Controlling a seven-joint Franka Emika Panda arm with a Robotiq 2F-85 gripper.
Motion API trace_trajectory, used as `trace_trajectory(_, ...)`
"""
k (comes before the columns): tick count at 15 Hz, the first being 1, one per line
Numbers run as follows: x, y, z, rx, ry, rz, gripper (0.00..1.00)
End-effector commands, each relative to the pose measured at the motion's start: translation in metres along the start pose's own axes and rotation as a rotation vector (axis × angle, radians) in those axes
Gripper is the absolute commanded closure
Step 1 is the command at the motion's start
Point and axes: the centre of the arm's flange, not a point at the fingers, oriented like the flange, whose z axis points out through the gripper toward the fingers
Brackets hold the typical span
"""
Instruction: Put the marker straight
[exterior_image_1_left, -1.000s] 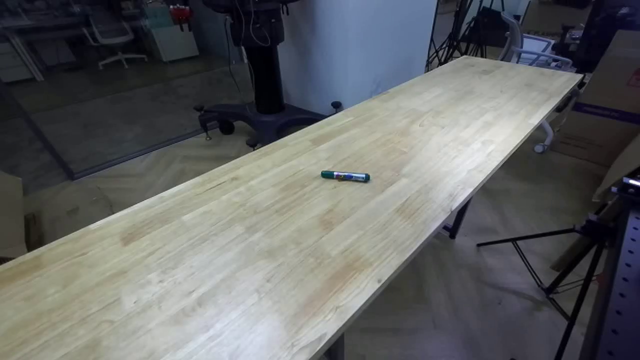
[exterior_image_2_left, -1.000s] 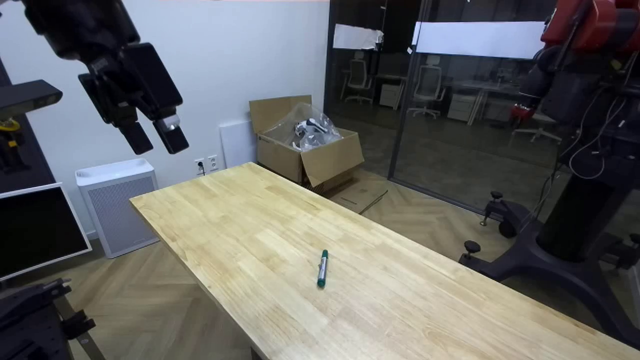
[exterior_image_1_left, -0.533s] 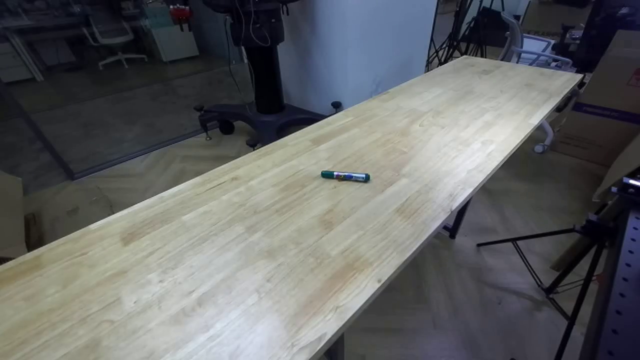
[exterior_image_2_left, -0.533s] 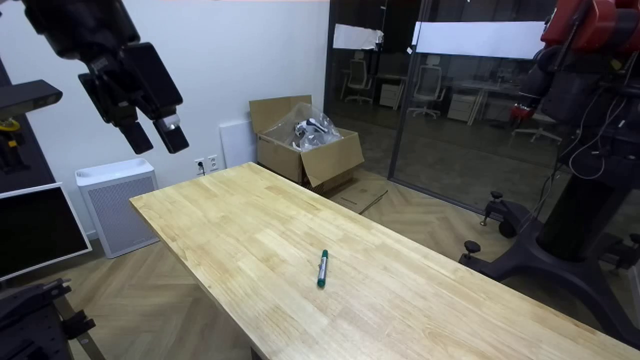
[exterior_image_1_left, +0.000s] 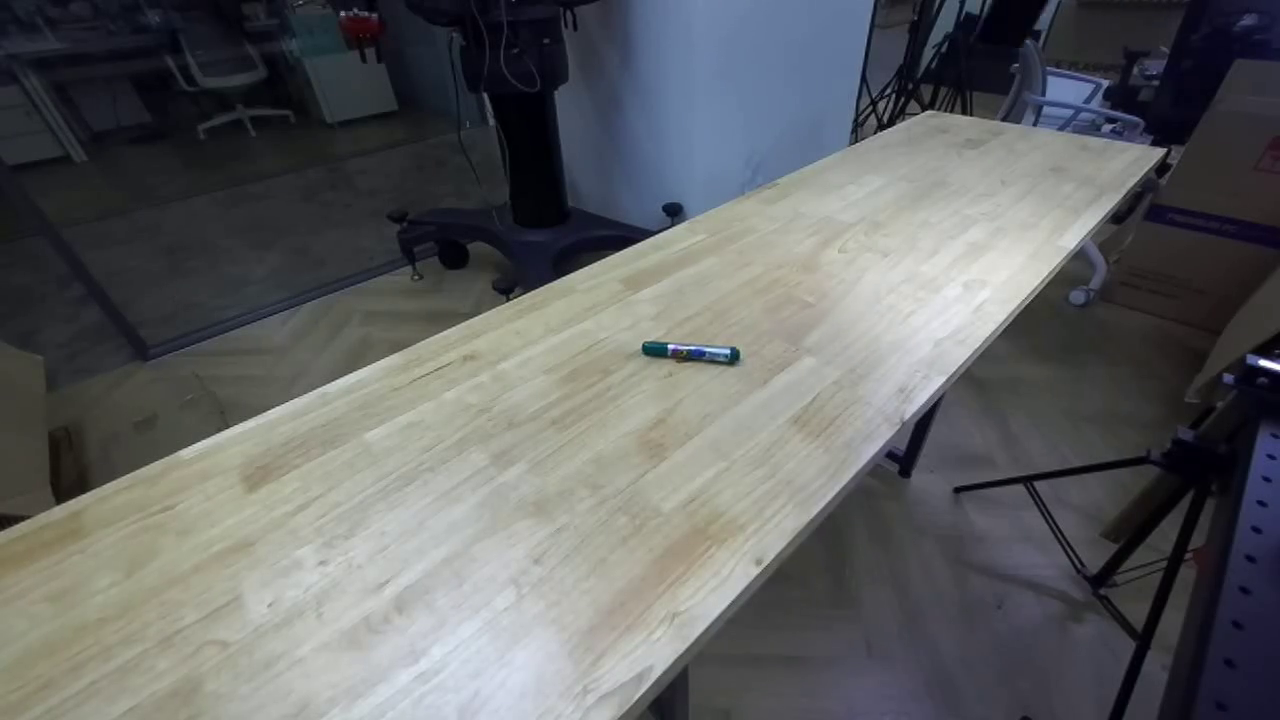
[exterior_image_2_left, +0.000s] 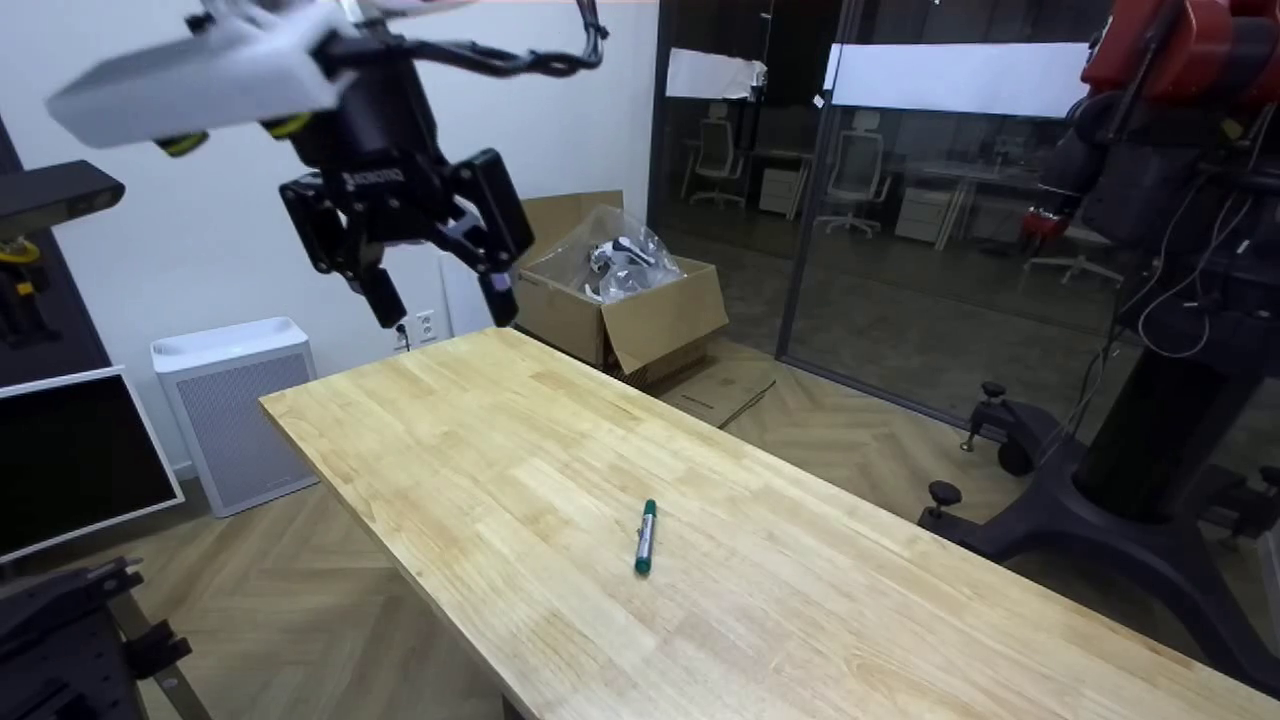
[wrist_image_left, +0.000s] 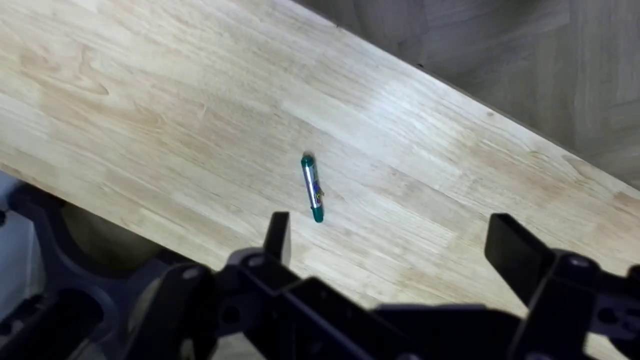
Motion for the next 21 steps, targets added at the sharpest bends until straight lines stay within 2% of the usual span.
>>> trace_trajectory(1, 0.043, 0.032, 0.045, 0.085, 0.046, -0.176, 0.00)
trace_trajectory(2, 0.050, 0.032, 0.056, 0.113, 0.039, -0.220, 0.00)
trace_trajectory(3, 0.017, 0.019, 0.037, 0.061, 0.041, -0.141, 0.00)
trace_trajectory(5, 0.021, 0.019, 0.052, 0.077, 0.021, -0.155, 0.00)
trace_trajectory(8, 0.019, 0.020, 0.045, 0.070, 0.033, -0.153, 0.00)
trace_trajectory(12, 0.056, 0.044, 0.077, 0.077, 0.124, -0.067, 0.00)
trace_trajectory(14, 0.080, 0.065, 0.104, 0.088, 0.153, -0.034, 0.00)
trace_trajectory(18, 0.116, 0.086, 0.157, 0.192, 0.113, -0.037, 0.00)
trace_trajectory(21, 0.151, 0.083, 0.201, 0.249, 0.031, -0.101, 0.00)
